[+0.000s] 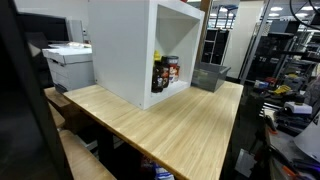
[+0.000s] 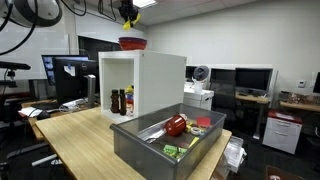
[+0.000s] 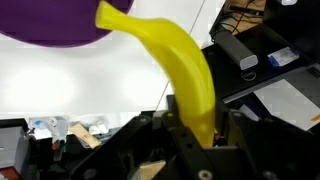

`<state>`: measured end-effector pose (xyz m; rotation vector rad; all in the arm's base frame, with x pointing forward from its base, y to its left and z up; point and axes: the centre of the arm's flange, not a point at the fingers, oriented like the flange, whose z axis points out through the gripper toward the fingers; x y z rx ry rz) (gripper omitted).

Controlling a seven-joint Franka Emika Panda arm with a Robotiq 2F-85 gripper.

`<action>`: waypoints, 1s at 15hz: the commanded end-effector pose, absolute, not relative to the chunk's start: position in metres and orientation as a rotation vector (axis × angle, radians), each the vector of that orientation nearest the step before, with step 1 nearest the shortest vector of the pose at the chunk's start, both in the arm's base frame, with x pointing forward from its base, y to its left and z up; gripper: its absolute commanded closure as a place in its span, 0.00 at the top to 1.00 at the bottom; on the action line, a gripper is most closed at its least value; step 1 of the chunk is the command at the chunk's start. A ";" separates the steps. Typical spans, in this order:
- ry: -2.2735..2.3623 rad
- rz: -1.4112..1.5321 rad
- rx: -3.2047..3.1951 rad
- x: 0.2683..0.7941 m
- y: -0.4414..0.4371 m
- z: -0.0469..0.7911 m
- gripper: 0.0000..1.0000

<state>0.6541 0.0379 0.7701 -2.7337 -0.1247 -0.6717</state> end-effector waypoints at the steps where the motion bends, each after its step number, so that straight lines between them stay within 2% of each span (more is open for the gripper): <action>1: -0.069 -0.616 -2.698 0.601 0.029 0.723 0.12; 15: 0.095 -0.547 -2.639 0.603 -0.010 0.710 0.12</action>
